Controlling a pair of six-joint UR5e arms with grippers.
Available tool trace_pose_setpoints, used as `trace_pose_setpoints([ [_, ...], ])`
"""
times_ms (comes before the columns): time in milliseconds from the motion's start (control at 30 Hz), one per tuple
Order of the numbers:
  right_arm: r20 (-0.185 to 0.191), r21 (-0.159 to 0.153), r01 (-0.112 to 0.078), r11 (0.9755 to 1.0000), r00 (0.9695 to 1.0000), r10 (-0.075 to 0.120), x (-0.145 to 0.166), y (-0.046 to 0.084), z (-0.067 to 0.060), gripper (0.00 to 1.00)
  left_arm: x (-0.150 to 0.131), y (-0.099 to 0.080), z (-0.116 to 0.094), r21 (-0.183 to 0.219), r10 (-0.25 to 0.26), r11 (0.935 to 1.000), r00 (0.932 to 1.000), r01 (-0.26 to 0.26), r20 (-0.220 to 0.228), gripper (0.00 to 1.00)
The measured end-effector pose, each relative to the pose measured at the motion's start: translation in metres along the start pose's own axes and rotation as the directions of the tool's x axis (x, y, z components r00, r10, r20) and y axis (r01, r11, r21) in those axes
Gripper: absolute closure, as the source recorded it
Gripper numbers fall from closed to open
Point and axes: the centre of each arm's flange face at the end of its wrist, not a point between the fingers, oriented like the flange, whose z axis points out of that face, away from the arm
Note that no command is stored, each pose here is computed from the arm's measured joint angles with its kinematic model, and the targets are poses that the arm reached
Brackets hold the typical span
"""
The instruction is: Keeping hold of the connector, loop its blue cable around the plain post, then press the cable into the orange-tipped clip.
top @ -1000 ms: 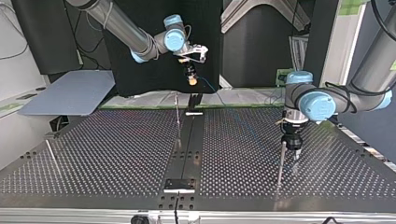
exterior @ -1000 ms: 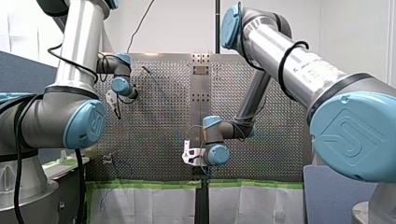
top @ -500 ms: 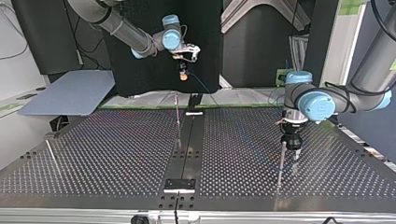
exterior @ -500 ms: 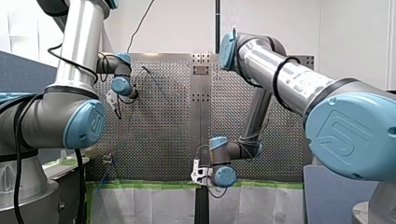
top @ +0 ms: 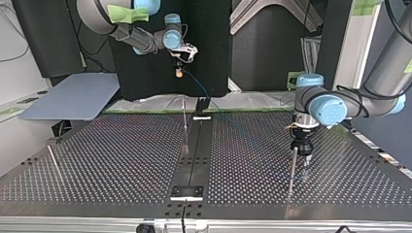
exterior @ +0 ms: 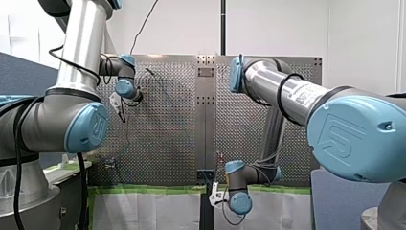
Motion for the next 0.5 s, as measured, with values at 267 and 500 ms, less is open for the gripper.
trace_pose_setpoints([
  [267, 0.046, -0.047, 0.006, 0.9989, 0.9989, -0.004, -0.039, 0.028, -0.002, 1.0, 0.0, -0.001, 0.0, 0.002, 0.0, 1.0, 1.0, 0.0, 0.001, 0.0],
  [500, 0.082, -0.062, 0.036, 0.9974, 0.9962, -0.031, -0.059, 0.04, -0.011, 1.0, 0.001, -0.002, 0.0, 0.004, 0.0, 1.0, 1.0, 0.0, -0.001, 0.0],
])
